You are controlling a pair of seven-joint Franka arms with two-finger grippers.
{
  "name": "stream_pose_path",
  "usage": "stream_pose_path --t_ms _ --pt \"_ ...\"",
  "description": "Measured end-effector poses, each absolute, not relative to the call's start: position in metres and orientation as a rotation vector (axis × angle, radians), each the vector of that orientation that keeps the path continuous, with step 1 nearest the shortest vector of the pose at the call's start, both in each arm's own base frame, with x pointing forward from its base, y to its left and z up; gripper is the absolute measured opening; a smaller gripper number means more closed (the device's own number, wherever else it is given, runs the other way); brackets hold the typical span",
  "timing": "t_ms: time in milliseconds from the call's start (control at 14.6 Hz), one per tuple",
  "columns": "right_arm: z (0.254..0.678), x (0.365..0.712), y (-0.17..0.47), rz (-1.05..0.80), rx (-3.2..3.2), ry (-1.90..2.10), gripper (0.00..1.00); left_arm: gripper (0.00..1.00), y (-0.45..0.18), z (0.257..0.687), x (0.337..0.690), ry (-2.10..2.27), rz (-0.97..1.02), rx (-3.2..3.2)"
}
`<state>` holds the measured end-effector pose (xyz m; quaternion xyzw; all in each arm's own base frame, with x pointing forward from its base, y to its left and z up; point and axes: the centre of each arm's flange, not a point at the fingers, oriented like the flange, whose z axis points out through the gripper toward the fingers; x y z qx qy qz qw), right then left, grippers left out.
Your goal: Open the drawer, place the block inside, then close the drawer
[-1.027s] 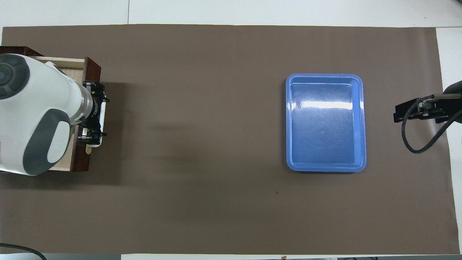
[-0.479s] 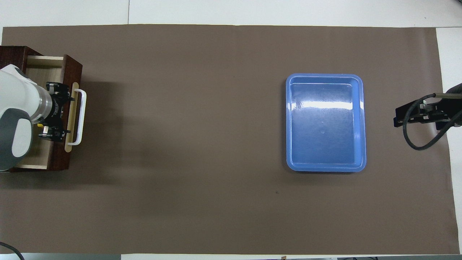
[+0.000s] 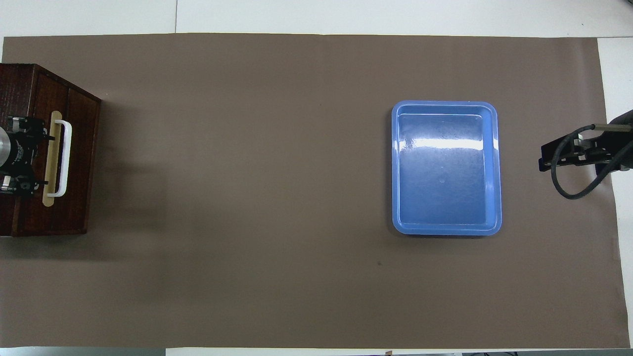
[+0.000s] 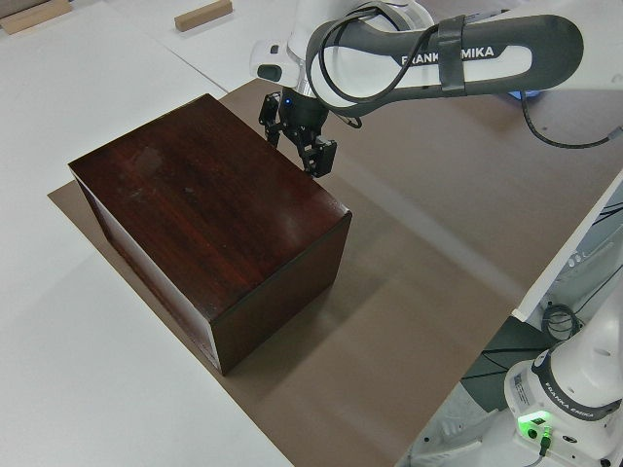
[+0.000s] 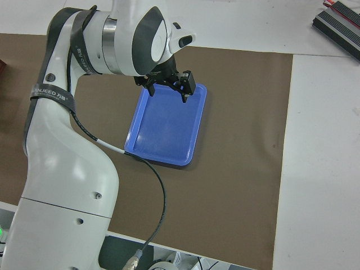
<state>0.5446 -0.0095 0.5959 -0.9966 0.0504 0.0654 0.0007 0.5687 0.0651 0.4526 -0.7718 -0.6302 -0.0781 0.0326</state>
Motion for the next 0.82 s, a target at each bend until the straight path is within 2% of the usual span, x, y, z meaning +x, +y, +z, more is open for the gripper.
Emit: stream_pose_path --t_ms 137,274,548,685,822 --pt "0.597 0.545 -0.010 0.203 -3.138 0.148 1.00 1.00 0.035 0.472 0.571 -1.762 -0.197 -2.480" --pt "0.598 0.545 -0.012 0.194 -3.171 0.105 1.00 1.00 0.000 0.512 0.566 -1.526 -0.122 -2.611" --pt "0.602 0.546 -0.011 0.177 -3.174 0.090 1.00 1.00 -0.050 0.591 0.525 -0.787 0.057 -2.933" --pt "0.603 0.546 -0.011 0.172 -3.175 0.090 1.00 1.00 -0.071 0.595 0.515 -0.442 0.100 -3.005" --pt "0.604 0.546 -0.011 0.171 -3.175 0.090 1.00 1.00 -0.077 0.575 0.526 -0.302 0.198 -3.031"
